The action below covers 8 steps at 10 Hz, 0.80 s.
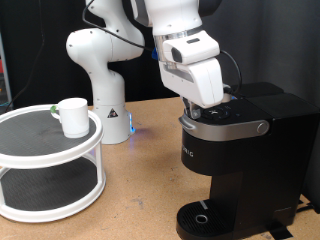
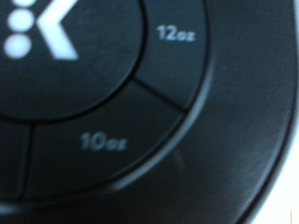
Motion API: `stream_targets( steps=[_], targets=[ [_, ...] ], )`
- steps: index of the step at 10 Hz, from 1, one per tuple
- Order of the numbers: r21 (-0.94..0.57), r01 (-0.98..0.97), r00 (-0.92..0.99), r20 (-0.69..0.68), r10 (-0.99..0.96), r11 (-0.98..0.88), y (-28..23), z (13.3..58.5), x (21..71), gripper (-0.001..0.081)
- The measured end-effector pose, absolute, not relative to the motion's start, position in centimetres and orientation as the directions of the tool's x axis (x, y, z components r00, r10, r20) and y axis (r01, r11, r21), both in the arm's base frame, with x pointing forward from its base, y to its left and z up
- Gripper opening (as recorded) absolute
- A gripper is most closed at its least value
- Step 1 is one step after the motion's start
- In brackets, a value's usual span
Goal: Make a cup of coffee with the keurig machine
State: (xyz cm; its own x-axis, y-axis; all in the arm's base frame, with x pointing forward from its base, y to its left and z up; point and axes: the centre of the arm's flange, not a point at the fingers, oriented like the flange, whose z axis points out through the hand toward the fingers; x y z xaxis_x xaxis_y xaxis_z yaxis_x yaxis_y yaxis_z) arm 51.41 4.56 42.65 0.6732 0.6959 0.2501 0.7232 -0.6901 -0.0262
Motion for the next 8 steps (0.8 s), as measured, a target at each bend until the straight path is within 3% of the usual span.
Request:
stream_targets(
  steps=[4,8],
  targets=[
    [-0.129,0.652,0.721,0.410,0.559,-0.747,5.2,43.9,51.7,0.0001],
    [-0.158,0.659,0.711,0.451,0.540,-0.736,5.8,48.1,51.7,0.0001]
  ],
)
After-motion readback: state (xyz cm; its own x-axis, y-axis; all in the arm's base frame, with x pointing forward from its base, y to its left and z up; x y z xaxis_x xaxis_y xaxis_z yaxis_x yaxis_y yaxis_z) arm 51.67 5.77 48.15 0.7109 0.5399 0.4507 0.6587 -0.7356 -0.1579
